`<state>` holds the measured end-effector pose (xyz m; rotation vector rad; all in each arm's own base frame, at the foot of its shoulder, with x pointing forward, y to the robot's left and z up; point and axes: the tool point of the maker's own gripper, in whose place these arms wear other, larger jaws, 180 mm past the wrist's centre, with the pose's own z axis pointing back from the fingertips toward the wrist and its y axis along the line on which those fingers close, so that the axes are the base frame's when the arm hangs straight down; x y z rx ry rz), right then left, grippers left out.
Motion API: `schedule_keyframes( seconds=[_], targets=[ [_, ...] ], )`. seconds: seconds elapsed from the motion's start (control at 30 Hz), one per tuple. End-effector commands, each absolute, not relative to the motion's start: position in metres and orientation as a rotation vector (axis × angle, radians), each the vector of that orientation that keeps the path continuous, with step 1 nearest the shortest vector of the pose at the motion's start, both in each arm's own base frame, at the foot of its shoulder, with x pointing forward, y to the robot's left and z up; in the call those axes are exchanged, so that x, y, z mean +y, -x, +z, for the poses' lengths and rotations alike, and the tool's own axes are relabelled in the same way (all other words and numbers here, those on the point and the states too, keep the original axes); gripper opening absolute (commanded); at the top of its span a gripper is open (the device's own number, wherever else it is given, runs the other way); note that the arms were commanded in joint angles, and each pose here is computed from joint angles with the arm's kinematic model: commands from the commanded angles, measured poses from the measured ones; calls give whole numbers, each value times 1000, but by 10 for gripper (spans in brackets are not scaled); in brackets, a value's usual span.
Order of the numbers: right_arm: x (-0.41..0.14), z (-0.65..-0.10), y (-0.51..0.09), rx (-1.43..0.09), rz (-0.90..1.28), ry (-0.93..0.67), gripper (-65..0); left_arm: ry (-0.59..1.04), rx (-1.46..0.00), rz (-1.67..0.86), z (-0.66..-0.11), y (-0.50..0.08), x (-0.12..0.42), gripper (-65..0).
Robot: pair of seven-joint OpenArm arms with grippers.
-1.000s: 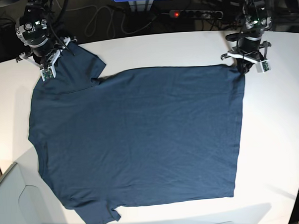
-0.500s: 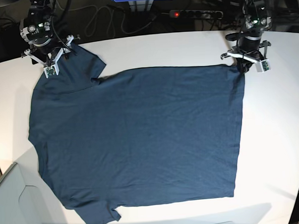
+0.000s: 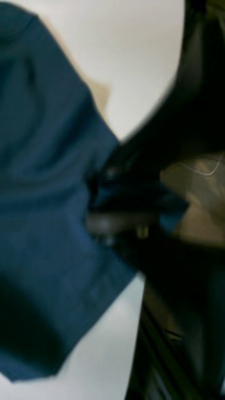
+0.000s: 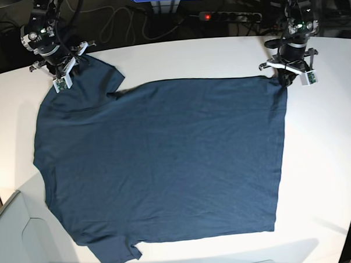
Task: Fold the T-shirt properly
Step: 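Pull the held shoulder corners toward the robot base with both grippers, then keep pulling the collar edge taut with both grippers, smoothing the shirt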
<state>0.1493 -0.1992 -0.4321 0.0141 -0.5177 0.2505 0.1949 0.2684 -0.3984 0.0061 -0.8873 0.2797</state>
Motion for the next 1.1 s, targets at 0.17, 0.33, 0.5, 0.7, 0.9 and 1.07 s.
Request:
schedule_keyframes(
  seconds=[0.17,0.33,0.5,0.7,0.9,1.07],
  targets=[
    [-204,-437,-133,-437,286,8,-649,-15,-930,268,-387,-201,271,-650],
    [-201,-412,-140,-505,314,40,-649,-49,-931,286,-383,-195,286,-650],
    [-199,-387,-144,-558,345,73,-649,-59,-931,291,-383,-193,289,-650],
    [-198,-378,-141,-569,360,85,-649,-60,-917,282,-382,-185,287,-650],
    [-203,-374,-129,-552,360,101,-649,-58,-929,244,-368,-176,278,-650],
    [-201,-374,-118,-553,370,88,-649,-60,-906,234,-368,-164,276,-650]
  ],
)
